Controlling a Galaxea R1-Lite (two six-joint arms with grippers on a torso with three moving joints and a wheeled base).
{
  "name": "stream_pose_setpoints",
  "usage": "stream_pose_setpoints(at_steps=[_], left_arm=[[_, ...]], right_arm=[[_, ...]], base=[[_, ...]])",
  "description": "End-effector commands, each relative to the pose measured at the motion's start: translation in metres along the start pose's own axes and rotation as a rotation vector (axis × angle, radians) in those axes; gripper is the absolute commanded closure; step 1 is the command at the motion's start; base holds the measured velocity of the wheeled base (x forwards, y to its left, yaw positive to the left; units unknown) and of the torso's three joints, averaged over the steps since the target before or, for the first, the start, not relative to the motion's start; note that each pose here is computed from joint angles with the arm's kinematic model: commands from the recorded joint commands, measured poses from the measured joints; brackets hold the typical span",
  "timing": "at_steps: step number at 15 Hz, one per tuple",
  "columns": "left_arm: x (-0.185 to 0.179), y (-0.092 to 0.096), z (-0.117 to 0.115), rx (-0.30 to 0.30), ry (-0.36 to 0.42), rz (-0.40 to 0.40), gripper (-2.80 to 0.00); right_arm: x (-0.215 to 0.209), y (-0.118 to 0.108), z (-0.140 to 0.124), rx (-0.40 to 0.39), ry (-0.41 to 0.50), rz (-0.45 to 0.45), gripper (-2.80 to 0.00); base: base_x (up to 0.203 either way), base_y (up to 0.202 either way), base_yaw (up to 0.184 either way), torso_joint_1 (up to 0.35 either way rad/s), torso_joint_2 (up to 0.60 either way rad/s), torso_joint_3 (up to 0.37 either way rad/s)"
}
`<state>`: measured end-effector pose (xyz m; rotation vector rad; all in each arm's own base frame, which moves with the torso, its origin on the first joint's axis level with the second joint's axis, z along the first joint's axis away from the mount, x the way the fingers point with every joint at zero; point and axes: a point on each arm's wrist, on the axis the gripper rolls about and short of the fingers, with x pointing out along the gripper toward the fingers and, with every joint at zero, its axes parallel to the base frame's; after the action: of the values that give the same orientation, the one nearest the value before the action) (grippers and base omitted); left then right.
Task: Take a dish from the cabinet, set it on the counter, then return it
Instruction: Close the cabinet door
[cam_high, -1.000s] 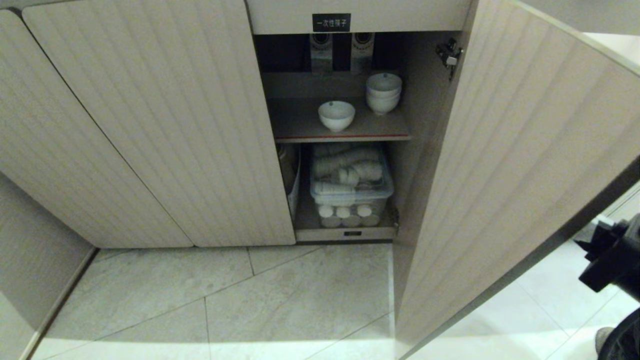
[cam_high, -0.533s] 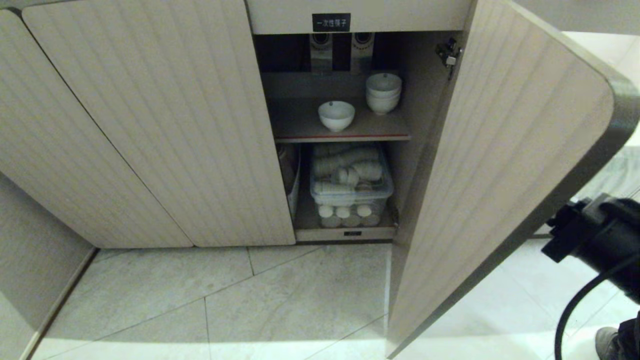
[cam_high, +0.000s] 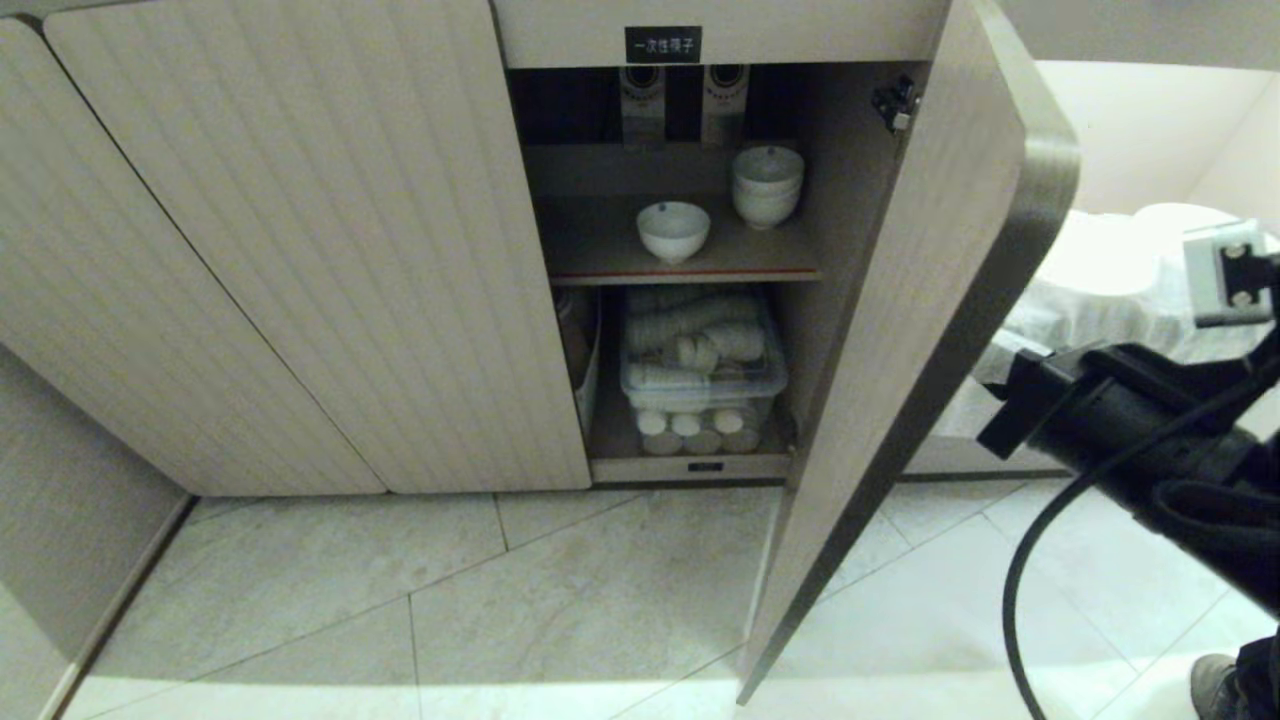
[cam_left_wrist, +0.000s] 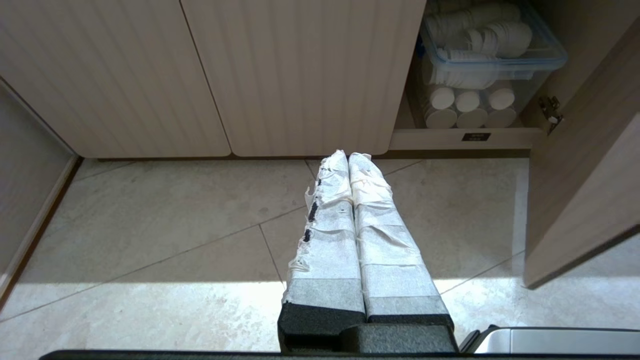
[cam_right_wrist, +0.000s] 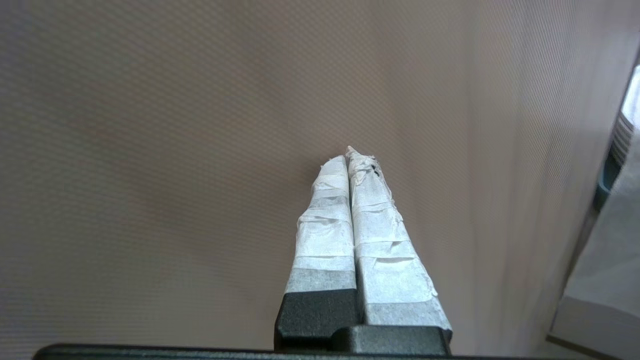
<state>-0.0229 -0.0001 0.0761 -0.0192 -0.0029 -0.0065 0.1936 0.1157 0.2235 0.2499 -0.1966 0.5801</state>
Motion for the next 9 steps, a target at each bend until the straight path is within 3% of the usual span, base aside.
stream_pose_setpoints(at_steps=[1,9], left_arm=[[0.000,0.000,0.000,-0.001,0.000,-0.001,0.00],[0.000,0.000,0.000,-0.001,-0.002,-0.001,0.00]], right_arm=[[0.015,-0.001,-0.006,0.002,0.002,0.001,0.00],[0.058,-0.004,-0.016,0.003,-0.011,0.003,0.00]], base=[[0.000,0.000,0.000,0.000,0.00,0.000],[0.000,0.000,0.000,0.000,0.00,0.000]])
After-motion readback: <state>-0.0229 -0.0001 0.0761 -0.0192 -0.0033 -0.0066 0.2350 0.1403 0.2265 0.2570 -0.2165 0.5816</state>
